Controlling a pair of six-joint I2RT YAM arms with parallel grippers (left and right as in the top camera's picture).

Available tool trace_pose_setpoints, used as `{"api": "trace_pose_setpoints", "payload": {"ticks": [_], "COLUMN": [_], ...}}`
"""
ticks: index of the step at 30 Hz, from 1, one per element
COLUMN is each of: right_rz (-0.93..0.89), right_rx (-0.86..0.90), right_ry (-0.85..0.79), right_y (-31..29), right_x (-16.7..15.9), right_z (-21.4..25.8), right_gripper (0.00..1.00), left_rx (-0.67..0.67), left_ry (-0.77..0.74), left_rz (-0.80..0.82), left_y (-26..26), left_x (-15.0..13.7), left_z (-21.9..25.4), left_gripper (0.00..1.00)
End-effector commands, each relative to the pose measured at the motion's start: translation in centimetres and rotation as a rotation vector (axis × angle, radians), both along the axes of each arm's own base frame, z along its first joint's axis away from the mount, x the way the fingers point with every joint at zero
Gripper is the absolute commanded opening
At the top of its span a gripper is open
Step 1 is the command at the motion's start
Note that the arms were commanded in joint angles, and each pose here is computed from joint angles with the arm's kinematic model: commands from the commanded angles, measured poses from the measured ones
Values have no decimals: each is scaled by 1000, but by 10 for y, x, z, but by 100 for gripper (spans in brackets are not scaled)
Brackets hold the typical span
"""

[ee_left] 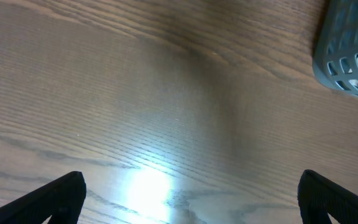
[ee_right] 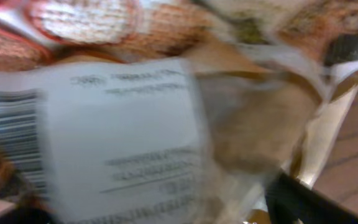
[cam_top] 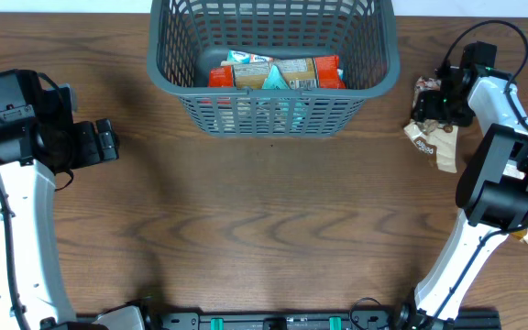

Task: Pack container
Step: 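Grasp the upper brown-and-white snack bag with the right gripper, then carry the snack bag into the basket and release it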

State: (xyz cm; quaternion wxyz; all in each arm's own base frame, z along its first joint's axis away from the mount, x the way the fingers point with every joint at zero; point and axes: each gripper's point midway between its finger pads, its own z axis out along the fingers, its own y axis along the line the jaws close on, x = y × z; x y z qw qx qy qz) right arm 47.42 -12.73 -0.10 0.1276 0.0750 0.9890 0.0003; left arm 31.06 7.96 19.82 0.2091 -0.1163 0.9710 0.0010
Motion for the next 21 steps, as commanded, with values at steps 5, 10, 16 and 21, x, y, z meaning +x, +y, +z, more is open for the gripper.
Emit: {"api": "trace_pose_setpoints", "payload": {"ticks": [5, 10, 16, 21], "right_rz": [32, 57, 74, 107], "right_rx": [74, 36, -58, -162], "right_ry": [55, -77, -421, -706], "right_y": [24, 29, 29, 41], "right_x": [-9, 9, 27, 10], "right_z": [-23, 38, 201, 339], "right_gripper": [9, 2, 1, 1], "left_rx": [0, 1, 1, 2], "left_ry": [-19, -20, -20, -19], "left_rz": [6, 6, 6, 6], "left_y": [-1, -1, -1, -1], "left_x": [-4, -4, -4, -4], "left_z": [7, 7, 7, 7], "left_gripper": [99, 99, 99, 99]}}
